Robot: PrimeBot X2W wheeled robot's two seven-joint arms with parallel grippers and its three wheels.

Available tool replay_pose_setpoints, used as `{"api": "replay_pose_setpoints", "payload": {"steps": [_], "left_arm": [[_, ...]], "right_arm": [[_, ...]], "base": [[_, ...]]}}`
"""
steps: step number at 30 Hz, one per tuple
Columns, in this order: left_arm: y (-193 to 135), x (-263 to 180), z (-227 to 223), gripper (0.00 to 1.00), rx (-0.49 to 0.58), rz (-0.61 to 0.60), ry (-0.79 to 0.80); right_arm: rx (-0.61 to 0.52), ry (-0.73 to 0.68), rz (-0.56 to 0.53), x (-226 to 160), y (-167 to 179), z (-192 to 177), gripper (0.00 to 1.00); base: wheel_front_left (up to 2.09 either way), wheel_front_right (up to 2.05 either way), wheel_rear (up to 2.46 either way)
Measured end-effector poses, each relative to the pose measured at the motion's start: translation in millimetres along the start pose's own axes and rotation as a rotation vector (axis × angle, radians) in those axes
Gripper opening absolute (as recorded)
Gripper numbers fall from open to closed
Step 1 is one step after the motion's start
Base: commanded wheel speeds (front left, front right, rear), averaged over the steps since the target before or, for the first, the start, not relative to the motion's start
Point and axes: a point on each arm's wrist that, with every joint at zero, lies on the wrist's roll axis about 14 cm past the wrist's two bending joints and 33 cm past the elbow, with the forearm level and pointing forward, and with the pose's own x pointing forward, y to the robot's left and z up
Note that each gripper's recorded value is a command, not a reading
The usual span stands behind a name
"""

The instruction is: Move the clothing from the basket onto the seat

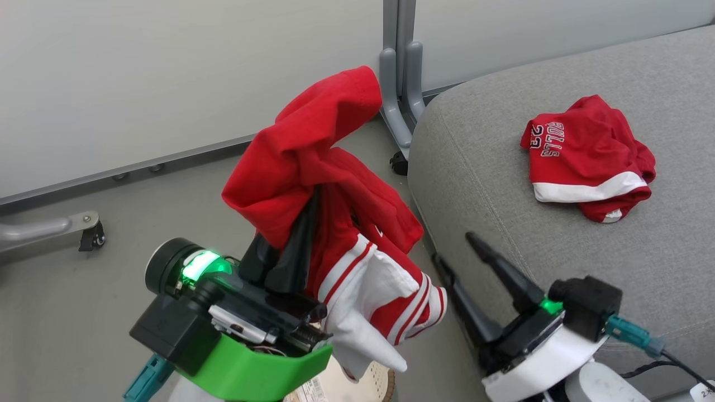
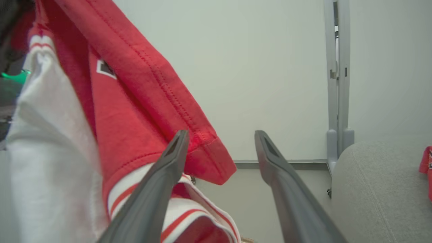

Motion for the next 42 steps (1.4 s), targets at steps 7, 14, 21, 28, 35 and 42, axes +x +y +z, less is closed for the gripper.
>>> {"api": "replay_pose_setpoints", "payload": {"steps": [7,14,21,28,35,42], "left_arm": [[0.0,0.2,-3.1,0.0,0.001,-0.002,0.008],[-2.3,-0.6,-4.3,0.0,0.0,-0.007,0.013],[4.6,-3.9,-4.3,0.0,0.029,0.014,0.023],[10.2,-6.9,-6.9,0.0,0.044,0.032,0.037],[5.3,-7.1,-8.9,0.0,0.047,0.017,0.044],[-3.2,-6.9,-6.9,0.0,0.043,-0.004,0.04]], "right_arm": [[0.005,0.086,0.123,-5.4,24.9,-17.0,1.0],[-0.009,0.123,0.235,1.3,48.6,-24.4,1.0],[-0.003,0.136,0.331,4.9,71.9,-26.1,1.0],[0.05,0.126,0.383,6.8,91.8,-23.3,1.0],[-0.027,0.166,0.357,7.1,77.2,-37.1,1.0],[-0.19,0.224,0.335,14.4,58.1,-59.8,1.0]], "base": [[0.0,0.0,0.0],[0.0,0.0,0.0],[0.0,0.0,0.0],[0.0,0.0,0.0],[0.0,0.0,0.0],[0.0,0.0,0.0]]}}
